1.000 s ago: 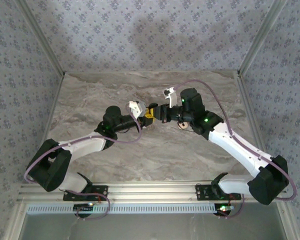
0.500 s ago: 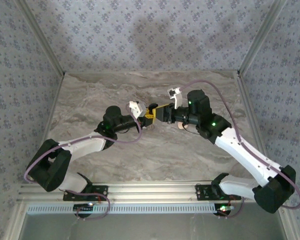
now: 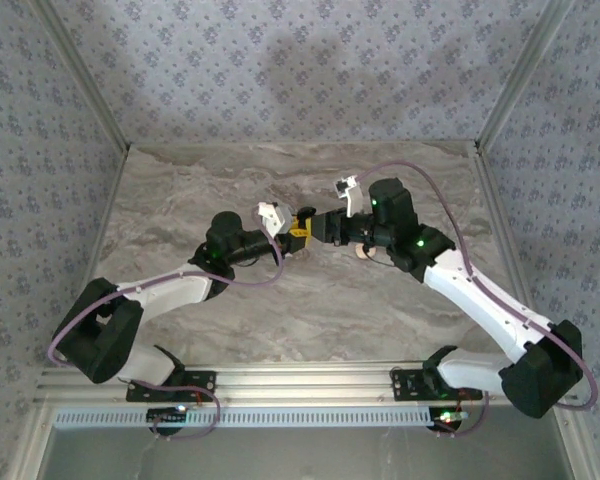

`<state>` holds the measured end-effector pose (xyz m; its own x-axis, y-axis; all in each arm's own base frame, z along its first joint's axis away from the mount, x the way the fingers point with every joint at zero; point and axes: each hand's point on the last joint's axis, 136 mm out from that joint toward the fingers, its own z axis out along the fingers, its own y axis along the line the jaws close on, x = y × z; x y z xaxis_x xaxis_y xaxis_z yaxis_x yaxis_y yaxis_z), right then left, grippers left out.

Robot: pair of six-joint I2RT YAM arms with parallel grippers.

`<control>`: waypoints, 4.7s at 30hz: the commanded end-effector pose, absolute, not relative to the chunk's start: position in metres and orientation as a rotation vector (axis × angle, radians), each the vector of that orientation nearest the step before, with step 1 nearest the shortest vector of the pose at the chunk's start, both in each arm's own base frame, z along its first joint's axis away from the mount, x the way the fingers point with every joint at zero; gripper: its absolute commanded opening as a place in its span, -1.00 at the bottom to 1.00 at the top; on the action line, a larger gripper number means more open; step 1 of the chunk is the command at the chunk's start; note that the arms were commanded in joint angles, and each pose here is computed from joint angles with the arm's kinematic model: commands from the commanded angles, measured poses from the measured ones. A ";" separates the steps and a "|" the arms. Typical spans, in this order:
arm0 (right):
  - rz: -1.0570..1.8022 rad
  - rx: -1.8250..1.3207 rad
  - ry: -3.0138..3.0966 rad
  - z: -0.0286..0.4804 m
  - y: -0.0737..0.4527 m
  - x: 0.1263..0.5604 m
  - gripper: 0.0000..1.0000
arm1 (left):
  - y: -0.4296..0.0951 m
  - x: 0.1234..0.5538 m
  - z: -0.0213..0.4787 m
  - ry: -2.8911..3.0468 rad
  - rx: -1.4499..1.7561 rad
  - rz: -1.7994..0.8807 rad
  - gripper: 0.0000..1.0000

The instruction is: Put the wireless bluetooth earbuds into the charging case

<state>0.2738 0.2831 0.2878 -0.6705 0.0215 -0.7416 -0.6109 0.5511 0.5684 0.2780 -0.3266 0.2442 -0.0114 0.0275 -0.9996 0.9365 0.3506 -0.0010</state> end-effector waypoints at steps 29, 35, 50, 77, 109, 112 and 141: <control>1.193 -0.513 2.038 0.294 0.301 0.275 -0.64 | -0.329 0.271 0.274 1.280 0.971 -0.941 -0.72; 1.169 -0.503 2.056 0.290 0.302 0.279 -0.59 | -0.329 0.271 0.275 1.276 0.976 -0.943 -0.72; 1.145 -0.510 1.994 0.316 0.288 0.266 -0.47 | -0.329 0.272 0.275 1.285 0.978 -0.941 -0.72; 1.096 -0.530 2.036 0.305 0.305 0.276 -0.71 | -0.328 0.269 0.276 1.284 0.979 -0.944 -0.72; 1.109 -0.476 2.085 0.292 0.308 0.289 -0.67 | -0.329 0.262 0.280 1.264 1.002 -0.965 -0.72; 1.087 -0.460 2.101 0.289 0.304 0.288 -0.67 | -0.329 0.263 0.280 1.261 1.003 -0.964 -0.72; 1.092 -0.416 2.056 0.302 0.291 0.286 -0.47 | -0.327 0.263 0.277 1.263 1.017 -0.945 -0.72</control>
<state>0.2936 0.2922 0.2977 -0.6619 0.0683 -0.7465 -0.5697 0.6013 0.5602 0.2666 -0.3271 0.2420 -0.0311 0.0519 -0.9982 0.9539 0.2999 -0.0141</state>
